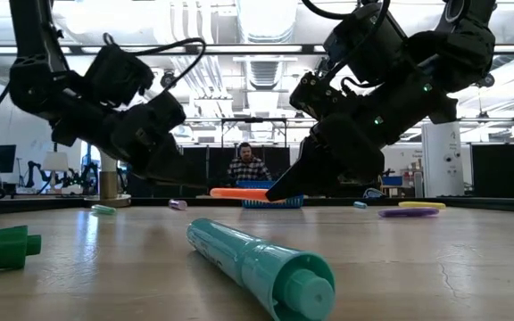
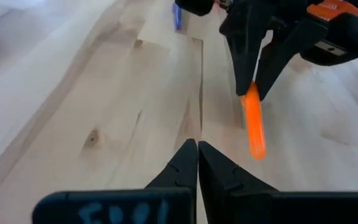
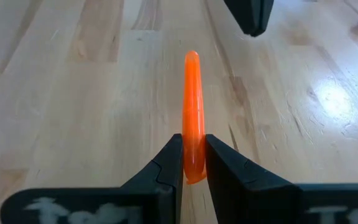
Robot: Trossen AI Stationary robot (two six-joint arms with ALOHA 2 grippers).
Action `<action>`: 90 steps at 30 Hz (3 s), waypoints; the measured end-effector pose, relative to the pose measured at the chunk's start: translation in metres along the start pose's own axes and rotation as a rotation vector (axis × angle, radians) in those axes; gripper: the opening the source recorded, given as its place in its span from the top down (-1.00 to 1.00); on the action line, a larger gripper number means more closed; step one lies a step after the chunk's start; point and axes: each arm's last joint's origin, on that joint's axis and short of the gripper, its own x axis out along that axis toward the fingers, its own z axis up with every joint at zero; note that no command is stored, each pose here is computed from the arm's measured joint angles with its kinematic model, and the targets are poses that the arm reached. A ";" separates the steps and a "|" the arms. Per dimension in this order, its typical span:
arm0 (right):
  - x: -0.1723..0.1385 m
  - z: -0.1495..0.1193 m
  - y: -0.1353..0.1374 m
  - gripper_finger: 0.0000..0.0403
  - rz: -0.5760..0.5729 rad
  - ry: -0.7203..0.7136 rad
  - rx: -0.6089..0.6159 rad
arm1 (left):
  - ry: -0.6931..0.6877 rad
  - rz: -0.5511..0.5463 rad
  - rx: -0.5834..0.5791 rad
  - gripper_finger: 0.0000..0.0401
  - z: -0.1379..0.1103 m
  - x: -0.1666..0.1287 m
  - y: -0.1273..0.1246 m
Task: Pick & Place Markers
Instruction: Put the orange pen into the green bin
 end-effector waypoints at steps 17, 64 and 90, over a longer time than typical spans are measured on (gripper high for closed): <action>0.000 0.001 -0.001 0.74 -0.024 -0.010 0.002 | 0.024 -0.080 0.043 0.04 0.005 0.007 -0.012; -0.001 0.007 0.002 0.74 -0.038 -0.076 -0.008 | 0.010 -0.083 0.077 0.52 0.011 0.023 -0.038; -0.009 0.013 0.015 0.39 -0.058 -0.114 -0.005 | 0.118 -0.050 0.095 0.83 0.019 0.004 -0.040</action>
